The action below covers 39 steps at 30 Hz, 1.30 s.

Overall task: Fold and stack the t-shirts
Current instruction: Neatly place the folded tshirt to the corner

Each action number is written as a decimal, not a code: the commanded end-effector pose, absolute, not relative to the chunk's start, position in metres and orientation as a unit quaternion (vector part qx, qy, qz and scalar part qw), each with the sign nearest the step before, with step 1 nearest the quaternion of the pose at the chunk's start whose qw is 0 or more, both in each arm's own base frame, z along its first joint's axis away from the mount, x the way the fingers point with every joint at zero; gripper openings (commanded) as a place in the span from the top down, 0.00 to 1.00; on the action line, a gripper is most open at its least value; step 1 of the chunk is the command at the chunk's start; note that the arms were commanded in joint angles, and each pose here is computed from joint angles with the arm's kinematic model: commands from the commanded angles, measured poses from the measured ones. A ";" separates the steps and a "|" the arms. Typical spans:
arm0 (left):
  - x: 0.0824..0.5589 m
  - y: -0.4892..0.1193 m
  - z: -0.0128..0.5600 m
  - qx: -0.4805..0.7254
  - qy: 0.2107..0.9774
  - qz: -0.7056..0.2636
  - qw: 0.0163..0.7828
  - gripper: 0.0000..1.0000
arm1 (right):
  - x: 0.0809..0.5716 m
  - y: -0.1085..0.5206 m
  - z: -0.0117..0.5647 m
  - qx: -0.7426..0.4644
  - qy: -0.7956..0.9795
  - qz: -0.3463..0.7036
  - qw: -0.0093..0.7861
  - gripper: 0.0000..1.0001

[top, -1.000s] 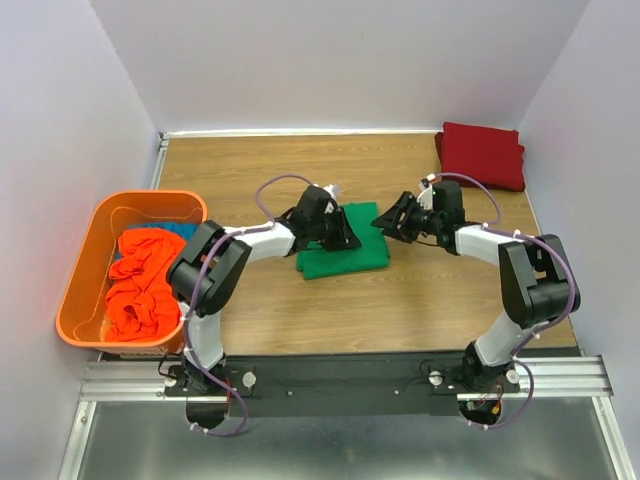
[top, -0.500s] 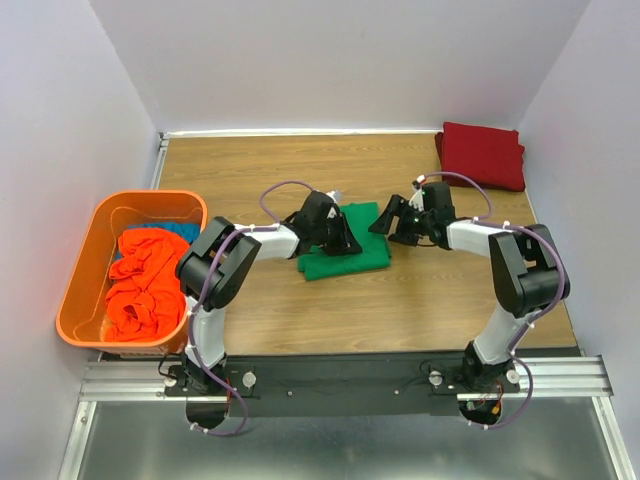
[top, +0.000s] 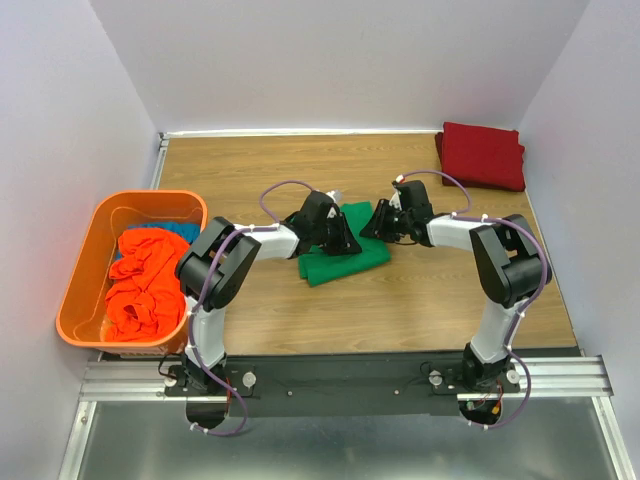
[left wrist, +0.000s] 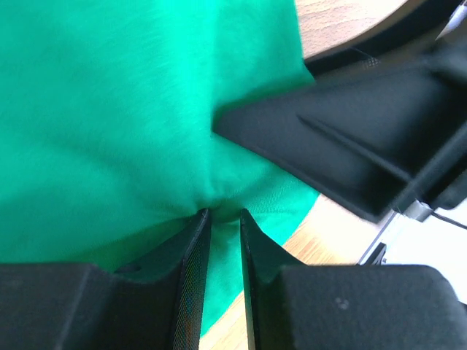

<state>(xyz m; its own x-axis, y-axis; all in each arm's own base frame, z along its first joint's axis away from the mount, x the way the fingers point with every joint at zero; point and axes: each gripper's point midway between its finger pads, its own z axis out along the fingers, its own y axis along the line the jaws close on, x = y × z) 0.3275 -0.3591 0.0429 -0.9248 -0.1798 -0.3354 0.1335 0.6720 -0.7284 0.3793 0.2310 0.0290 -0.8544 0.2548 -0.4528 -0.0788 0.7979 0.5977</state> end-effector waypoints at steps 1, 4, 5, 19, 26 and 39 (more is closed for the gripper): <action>0.323 -0.357 0.049 0.000 0.898 -0.393 0.197 0.69 | 0.371 0.220 -0.003 0.068 0.934 0.260 0.235 0.69; 0.328 -0.357 0.076 0.015 0.893 -0.392 0.218 0.70 | 0.380 0.214 0.001 0.067 0.936 0.240 0.250 0.97; 0.332 -0.355 0.093 0.022 0.890 -0.391 0.233 0.70 | 0.383 0.212 0.003 0.063 0.936 0.231 0.258 0.99; 0.364 -0.274 0.217 0.033 0.861 -0.350 0.368 0.70 | 0.456 0.144 0.059 -0.001 0.936 0.007 0.352 0.99; 0.365 -0.236 0.223 0.023 0.861 -0.327 0.389 0.69 | 0.492 0.120 0.111 -0.033 0.908 -0.063 0.412 0.99; 0.376 -0.191 0.205 0.019 0.871 -0.284 0.401 0.70 | 0.535 0.064 0.144 -0.023 0.894 -0.117 0.432 0.99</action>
<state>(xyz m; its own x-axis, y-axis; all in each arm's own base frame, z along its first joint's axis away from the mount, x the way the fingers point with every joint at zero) 0.3767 -0.2008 0.2059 -0.6935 -0.2228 -0.6852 0.2457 0.8209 -0.5156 0.5221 0.0901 0.1373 -0.6296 -0.1128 -0.7687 0.0194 0.9868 -0.1607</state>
